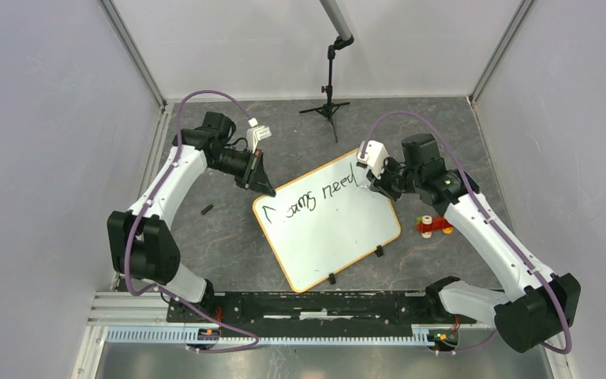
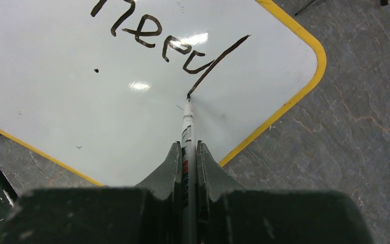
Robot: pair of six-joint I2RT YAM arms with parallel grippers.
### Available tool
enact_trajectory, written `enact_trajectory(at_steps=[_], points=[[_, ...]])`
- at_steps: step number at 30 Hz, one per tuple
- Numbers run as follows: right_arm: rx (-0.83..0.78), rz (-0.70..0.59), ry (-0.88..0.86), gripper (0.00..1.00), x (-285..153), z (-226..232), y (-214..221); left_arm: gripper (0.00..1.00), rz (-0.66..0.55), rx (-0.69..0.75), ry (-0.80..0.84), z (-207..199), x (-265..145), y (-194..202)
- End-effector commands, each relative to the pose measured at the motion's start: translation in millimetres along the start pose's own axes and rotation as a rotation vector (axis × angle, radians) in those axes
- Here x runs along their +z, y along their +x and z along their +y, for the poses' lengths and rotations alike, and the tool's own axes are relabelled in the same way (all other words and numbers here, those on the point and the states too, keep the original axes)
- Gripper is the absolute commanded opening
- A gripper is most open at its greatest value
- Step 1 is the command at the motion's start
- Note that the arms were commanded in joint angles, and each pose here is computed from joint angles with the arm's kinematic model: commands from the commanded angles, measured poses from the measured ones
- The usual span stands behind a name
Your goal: Write a sentence on the whiteboard
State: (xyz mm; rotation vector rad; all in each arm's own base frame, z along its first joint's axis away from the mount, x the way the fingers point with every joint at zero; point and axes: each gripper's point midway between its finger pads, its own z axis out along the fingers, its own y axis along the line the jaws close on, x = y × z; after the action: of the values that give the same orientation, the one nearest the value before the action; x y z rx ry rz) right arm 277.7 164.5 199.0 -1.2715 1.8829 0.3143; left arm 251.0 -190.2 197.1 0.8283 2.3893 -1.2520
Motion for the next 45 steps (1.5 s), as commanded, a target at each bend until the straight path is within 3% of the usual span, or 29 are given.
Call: enact_trajectory(at_steps=[1,16,19,26,29,36,45], points=[[-0.047,-0.072,0.004,0.0,-18.9,-6.2,-30.3,0.02,0.042,0.113,-0.072,15.0,5.4,-2.6],[-0.09,-0.208,-0.216,0.0,-15.8,48.6,-67.7,0.03,0.139,0.229,-0.127,24.2,20.7,-18.4],[-0.107,-0.223,-0.254,0.0,-12.0,64.8,-72.3,0.14,0.119,0.211,-0.141,20.0,16.9,-25.3],[-0.128,-0.261,-0.289,0.0,-7.4,83.7,-81.3,0.59,-0.014,0.152,-0.12,4.6,-20.8,-26.6],[-0.132,-0.282,-0.317,0.0,-4.1,92.4,-83.2,0.71,-0.075,0.125,-0.115,1.9,-37.5,-18.6],[-0.153,-0.326,-0.396,0.0,3.7,119.4,-90.5,0.82,-0.165,0.067,-0.087,3.8,-52.7,-0.9],[-0.21,-0.337,-0.415,0.0,21.8,158.7,-89.3,0.82,-0.153,0.044,-0.022,7.4,-36.3,18.3]])
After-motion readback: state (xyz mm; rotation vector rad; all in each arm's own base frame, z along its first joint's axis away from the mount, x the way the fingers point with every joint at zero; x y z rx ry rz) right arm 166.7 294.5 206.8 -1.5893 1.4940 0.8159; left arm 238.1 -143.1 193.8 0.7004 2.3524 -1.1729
